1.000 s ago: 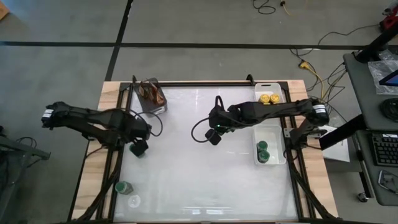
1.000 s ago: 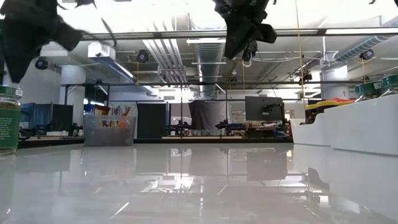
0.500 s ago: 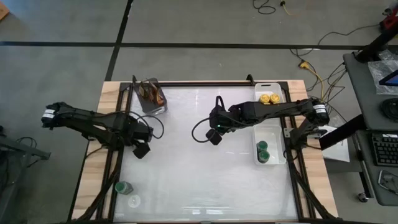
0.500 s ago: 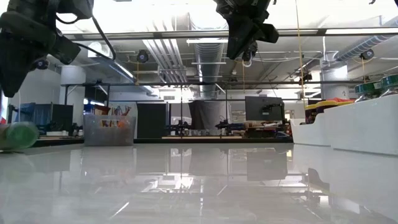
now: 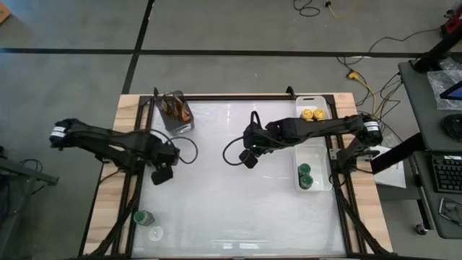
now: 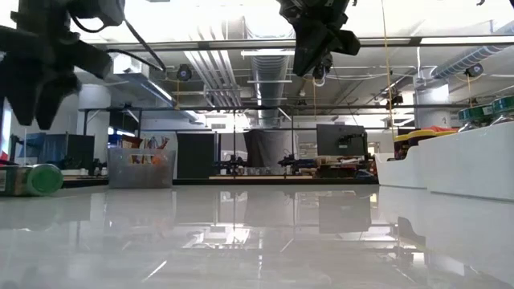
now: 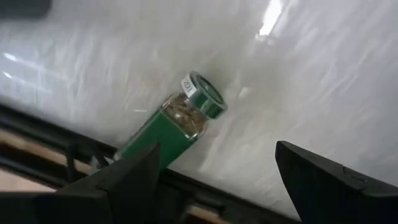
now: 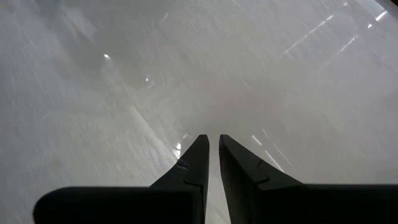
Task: Sort spices by type
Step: Put the green seasoning bottle into the bottom white bin
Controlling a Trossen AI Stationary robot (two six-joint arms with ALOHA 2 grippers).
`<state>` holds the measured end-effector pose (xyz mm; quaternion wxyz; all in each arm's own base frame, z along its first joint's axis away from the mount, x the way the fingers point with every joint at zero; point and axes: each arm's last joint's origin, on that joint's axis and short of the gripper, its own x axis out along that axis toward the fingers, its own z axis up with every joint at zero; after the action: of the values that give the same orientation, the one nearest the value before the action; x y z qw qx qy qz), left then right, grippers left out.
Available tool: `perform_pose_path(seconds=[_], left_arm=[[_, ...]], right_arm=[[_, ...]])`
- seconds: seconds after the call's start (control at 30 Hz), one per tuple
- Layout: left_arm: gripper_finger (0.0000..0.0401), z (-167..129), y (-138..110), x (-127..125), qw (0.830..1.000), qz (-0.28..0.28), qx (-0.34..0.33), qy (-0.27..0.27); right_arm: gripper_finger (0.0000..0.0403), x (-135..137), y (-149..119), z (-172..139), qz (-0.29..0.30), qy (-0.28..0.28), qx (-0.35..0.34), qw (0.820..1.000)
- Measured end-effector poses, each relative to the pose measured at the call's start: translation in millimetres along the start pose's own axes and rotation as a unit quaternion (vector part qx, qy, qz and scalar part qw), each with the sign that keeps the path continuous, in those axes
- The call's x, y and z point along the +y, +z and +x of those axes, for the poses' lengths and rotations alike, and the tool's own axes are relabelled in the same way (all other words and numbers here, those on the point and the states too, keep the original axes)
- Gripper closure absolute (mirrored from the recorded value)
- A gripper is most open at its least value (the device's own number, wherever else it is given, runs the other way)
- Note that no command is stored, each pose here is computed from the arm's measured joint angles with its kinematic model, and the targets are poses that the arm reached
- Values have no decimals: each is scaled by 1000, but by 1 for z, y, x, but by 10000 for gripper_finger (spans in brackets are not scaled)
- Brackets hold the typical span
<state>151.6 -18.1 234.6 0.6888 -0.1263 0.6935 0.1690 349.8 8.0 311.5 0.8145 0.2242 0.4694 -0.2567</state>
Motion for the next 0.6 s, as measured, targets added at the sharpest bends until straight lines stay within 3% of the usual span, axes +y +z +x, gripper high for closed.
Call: perform_pose_path(seconds=[0.13,0.4,0.6], left_arm=[[101,8,7,-2,997,68,32,5],[101,38,35,-3,987,123,104,26],[100,52,39,-2,971,185,152,20]], right_arm=[[374,1,-2,-6,-2,6,-5,1000],[374,12,-14,-22,-8,27,-15,999],[374,18,-28,-29,-4,25,2,1000]])
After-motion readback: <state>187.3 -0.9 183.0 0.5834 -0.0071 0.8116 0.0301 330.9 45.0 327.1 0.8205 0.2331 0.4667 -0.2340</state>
